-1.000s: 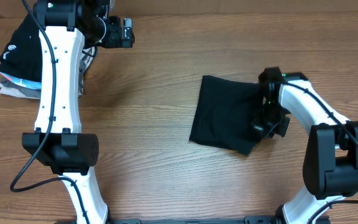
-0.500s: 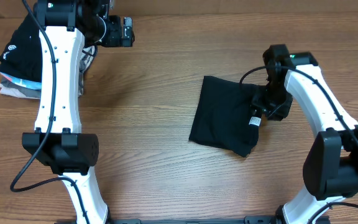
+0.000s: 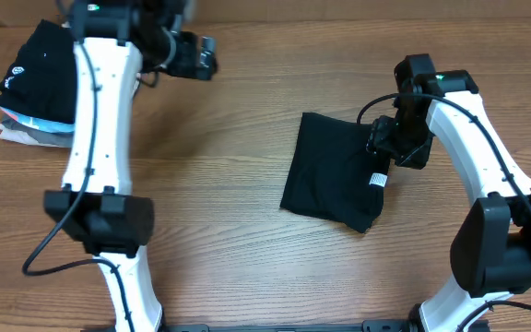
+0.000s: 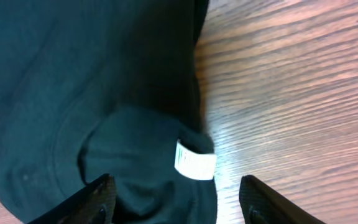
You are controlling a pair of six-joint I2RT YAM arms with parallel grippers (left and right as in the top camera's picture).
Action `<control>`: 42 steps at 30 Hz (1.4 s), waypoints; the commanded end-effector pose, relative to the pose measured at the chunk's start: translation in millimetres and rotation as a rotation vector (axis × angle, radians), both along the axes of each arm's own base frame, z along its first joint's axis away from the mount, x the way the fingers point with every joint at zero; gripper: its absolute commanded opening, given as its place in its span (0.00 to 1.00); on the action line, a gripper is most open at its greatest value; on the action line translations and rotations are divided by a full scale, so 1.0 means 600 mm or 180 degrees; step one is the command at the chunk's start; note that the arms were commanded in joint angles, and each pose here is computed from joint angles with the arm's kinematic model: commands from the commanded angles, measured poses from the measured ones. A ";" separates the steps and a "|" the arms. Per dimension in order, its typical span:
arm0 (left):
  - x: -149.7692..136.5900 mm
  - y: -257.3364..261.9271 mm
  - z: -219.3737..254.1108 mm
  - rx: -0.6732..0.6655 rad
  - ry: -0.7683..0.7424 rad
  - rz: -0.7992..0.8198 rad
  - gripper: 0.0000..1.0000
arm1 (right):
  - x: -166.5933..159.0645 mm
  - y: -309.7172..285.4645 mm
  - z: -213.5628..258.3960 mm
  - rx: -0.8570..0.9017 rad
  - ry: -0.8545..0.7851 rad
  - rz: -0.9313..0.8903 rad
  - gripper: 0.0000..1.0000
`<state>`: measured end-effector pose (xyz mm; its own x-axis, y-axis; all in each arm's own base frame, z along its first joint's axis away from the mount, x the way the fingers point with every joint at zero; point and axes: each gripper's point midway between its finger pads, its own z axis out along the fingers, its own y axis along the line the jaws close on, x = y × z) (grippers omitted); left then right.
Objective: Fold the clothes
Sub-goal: 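Reach the left gripper to the folded black shirt and grasp it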
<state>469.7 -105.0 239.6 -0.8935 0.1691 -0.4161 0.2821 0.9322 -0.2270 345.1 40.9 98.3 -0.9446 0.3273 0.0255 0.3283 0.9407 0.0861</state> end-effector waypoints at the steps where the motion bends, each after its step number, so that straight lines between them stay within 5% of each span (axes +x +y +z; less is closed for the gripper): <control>1: -0.023 -0.116 -0.052 -0.0072 0.0182 -0.0679 1.00 | 0.022 -0.025 0.027 0.0262 -0.0211 -0.0217 0.68; 8: -0.064 -0.274 -0.156 0.0007 0.0466 -0.1299 0.99 | 0.024 -0.110 0.030 0.0417 -0.0252 -0.0739 0.90; 20: -0.185 -0.452 -0.299 0.0136 0.0902 -0.2024 0.99 | 0.003 -0.178 0.029 0.0404 -0.0204 -0.0973 0.91; 32: -0.149 -0.386 -0.439 0.1321 0.0885 -0.1544 1.00 | 0.003 -0.177 0.029 0.0404 -0.0198 -0.0971 0.91; 42: -0.045 -0.231 -0.468 0.2418 0.0606 -0.1215 1.00 | -0.003 -0.175 0.029 0.0410 -0.0152 -0.0974 0.92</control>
